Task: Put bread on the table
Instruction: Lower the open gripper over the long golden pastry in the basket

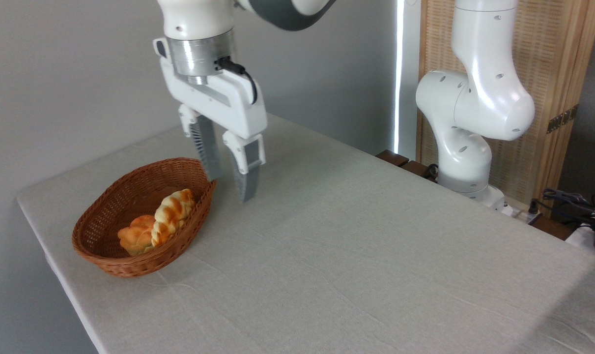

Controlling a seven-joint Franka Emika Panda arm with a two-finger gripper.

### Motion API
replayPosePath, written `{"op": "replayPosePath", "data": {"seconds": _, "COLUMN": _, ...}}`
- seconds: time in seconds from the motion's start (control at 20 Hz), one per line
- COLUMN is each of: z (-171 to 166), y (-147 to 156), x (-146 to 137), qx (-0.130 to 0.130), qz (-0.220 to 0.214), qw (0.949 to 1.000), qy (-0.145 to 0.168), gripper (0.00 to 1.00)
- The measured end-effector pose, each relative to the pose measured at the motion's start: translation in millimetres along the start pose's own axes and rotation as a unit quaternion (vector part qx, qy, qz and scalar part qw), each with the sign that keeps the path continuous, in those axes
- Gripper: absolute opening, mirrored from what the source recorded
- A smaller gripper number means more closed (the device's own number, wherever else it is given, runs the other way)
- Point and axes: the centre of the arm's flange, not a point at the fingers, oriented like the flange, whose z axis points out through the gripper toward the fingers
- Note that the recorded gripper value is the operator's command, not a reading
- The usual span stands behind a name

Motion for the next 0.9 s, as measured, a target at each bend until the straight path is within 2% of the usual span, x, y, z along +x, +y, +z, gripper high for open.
{"op": "replayPosePath", "data": {"seconds": 0.15, "z": 16, "y": 14, "x": 29, "qx": -0.005, "qz": -0.041, "qw": 0.9987, "qy": 0.029, "gripper": 1.00}}
{"op": "replayPosePath", "data": {"seconds": 0.5, "z": 68, "y": 50, "x": 88, "qx": -0.012, "qz": -0.101, "qw": 0.9929, "qy": 0.063, "gripper": 1.00}}
{"op": "replayPosePath", "data": {"seconds": 0.7, "z": 93, "y": 57, "x": 107, "qx": -0.019, "qz": -0.126, "qw": 0.9884, "qy": 0.082, "gripper": 1.00}}
{"op": "replayPosePath", "data": {"seconds": 0.9, "z": 110, "y": 64, "x": 118, "qx": -0.026, "qz": -0.128, "qw": 0.9877, "qy": 0.085, "gripper": 1.00}}
